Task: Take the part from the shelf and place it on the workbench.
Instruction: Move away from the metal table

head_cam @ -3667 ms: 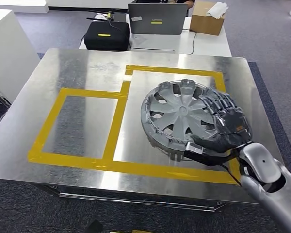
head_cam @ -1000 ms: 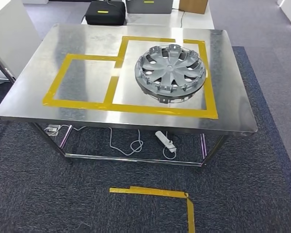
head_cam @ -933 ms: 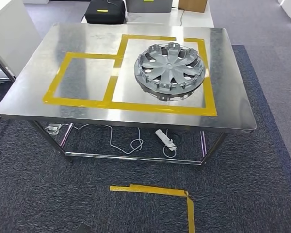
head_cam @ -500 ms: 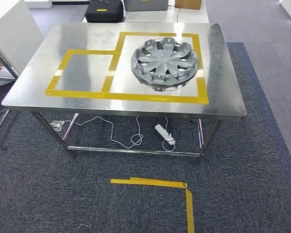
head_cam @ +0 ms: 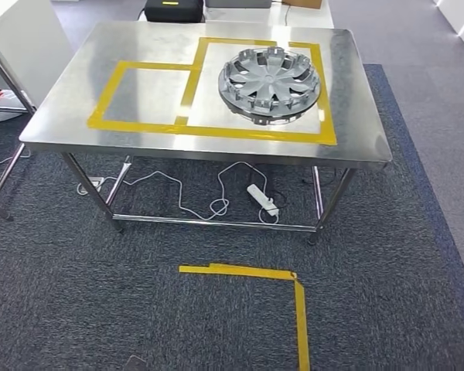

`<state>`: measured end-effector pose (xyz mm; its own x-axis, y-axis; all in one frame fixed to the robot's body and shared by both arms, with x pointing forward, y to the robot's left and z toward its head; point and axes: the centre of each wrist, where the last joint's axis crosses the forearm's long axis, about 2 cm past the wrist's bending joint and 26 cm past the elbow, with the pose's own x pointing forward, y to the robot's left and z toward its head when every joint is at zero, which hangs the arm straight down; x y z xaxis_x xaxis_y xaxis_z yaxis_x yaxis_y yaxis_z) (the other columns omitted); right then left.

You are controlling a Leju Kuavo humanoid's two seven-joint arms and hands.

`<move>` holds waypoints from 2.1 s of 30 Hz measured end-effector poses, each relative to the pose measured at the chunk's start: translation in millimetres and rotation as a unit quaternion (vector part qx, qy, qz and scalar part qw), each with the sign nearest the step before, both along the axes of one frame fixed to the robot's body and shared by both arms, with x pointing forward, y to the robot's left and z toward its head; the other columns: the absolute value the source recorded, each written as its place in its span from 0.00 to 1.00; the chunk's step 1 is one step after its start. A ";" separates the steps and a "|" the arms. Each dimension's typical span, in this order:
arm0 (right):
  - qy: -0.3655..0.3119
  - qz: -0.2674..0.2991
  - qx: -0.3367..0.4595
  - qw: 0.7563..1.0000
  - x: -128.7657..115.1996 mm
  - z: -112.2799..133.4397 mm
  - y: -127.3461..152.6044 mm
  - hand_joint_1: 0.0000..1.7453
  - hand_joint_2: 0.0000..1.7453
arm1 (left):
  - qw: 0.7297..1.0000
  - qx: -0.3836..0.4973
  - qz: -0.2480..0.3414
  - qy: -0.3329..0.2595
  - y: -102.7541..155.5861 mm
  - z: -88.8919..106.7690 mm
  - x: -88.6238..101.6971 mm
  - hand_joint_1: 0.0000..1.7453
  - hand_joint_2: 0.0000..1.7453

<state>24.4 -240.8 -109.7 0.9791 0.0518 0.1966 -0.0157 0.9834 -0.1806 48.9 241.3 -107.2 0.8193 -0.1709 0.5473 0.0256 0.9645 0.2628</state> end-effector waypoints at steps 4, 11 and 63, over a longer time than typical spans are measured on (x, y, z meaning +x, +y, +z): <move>-0.001 0.004 0.006 1.000 3.5 0.1 -0.6 0.00 0.00 | 1.000 -0.002 0.001 0.000 0.0 0.0 0.5 0.00 0.00; 0.005 0.006 0.010 1.000 1.9 0.0 0.9 0.00 0.00 | 1.000 -0.002 0.007 0.005 2.5 -0.8 -4.0 0.00 0.00; 0.013 0.008 0.000 1.000 -1.5 -0.8 -4.2 0.00 0.00 | 1.000 -0.018 -0.003 -0.012 -5.0 -0.1 -3.7 0.00 0.00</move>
<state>22.8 -245.0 -110.5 0.9828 0.0671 0.1719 -0.0357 0.9831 -0.1796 45.2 236.3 -107.4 0.8056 -0.1545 0.5720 0.0250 0.9734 0.2278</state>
